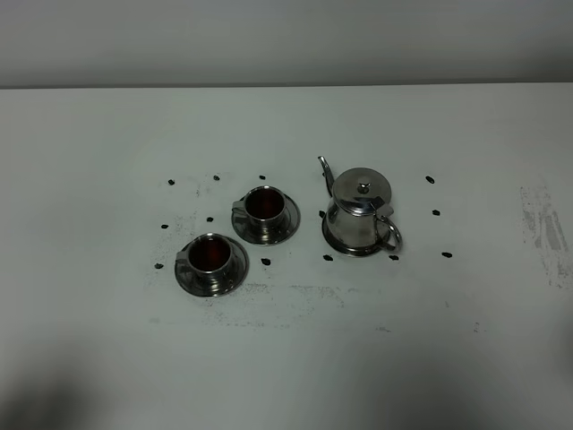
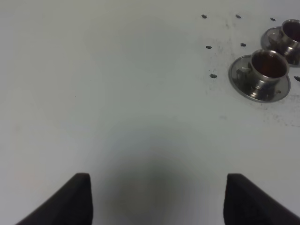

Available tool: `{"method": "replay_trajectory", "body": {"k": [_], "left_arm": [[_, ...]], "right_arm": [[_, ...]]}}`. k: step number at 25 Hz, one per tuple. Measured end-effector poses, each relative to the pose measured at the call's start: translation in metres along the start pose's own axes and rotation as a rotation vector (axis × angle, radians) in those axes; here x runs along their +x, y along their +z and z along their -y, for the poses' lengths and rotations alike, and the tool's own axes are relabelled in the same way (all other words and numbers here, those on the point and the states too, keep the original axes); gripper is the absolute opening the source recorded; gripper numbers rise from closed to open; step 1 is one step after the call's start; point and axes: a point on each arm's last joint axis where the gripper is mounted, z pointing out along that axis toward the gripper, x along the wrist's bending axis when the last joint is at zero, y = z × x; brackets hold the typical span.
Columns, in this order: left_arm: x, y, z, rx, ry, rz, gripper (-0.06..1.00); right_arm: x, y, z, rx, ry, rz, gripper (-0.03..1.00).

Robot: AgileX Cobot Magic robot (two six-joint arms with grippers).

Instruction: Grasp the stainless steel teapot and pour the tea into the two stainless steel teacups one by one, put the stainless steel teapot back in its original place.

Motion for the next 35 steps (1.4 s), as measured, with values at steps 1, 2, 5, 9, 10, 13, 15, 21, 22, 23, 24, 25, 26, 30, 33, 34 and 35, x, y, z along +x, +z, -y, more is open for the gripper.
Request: {"method": "replay_trajectory", "body": {"k": [1, 2, 5, 9, 10, 13, 15, 21, 22, 23, 24, 25, 26, 30, 33, 34, 35], "left_arm": [[0.000, 0.000, 0.000, 0.000, 0.000, 0.000, 0.57], [0.000, 0.000, 0.000, 0.000, 0.000, 0.000, 0.57], [0.000, 0.000, 0.000, 0.000, 0.000, 0.000, 0.57], [0.000, 0.000, 0.000, 0.000, 0.000, 0.000, 0.57], [0.000, 0.000, 0.000, 0.000, 0.000, 0.000, 0.57], [0.000, 0.000, 0.000, 0.000, 0.000, 0.000, 0.57], [0.000, 0.000, 0.000, 0.000, 0.000, 0.000, 0.57], [0.000, 0.000, 0.000, 0.000, 0.000, 0.000, 0.57], [0.000, 0.000, 0.000, 0.000, 0.000, 0.000, 0.57], [0.000, 0.000, 0.000, 0.000, 0.000, 0.000, 0.57], [0.000, 0.000, 0.000, 0.000, 0.000, 0.000, 0.57], [0.000, 0.000, 0.000, 0.000, 0.000, 0.000, 0.57], [0.000, 0.000, 0.000, 0.000, 0.000, 0.000, 0.57], [0.000, 0.000, 0.000, 0.000, 0.000, 0.000, 0.57], [0.000, 0.000, 0.000, 0.000, 0.000, 0.000, 0.57], [0.000, 0.000, 0.000, 0.000, 0.000, 0.000, 0.57], [0.000, 0.000, 0.000, 0.000, 0.000, 0.000, 0.57]], "right_arm": [[-0.001, 0.000, 0.007, -0.027, 0.014, 0.016, 0.15], [-0.001, 0.002, 0.014, -0.041, 0.028, 0.030, 0.15], [-0.001, 0.005, 0.032, -0.083, 0.051, 0.063, 0.15], [0.000, 0.004, 0.049, -0.128, 0.058, 0.092, 0.15], [-0.001, 0.003, 0.053, -0.136, 0.053, 0.108, 0.15], [-0.002, -0.001, 0.062, -0.158, 0.033, 0.148, 0.15], [-0.001, -0.004, 0.066, -0.185, 0.028, 0.153, 0.15], [0.001, -0.009, 0.071, -0.228, 0.020, 0.159, 0.15], [0.001, -0.009, 0.071, -0.228, 0.020, 0.159, 0.15], [0.001, -0.009, 0.071, -0.228, 0.020, 0.159, 0.15], [0.001, -0.009, 0.071, -0.228, 0.020, 0.159, 0.15], [0.001, -0.010, 0.071, -0.231, 0.020, 0.159, 0.15], [0.001, -0.010, 0.072, -0.237, 0.019, 0.160, 0.15], [0.002, -0.013, 0.075, -0.261, 0.018, 0.163, 0.15], [0.002, -0.013, 0.075, -0.261, 0.018, 0.163, 0.15], [0.002, -0.013, 0.075, -0.261, 0.018, 0.163, 0.15], [0.002, -0.013, 0.075, -0.261, 0.018, 0.163, 0.15]]}}
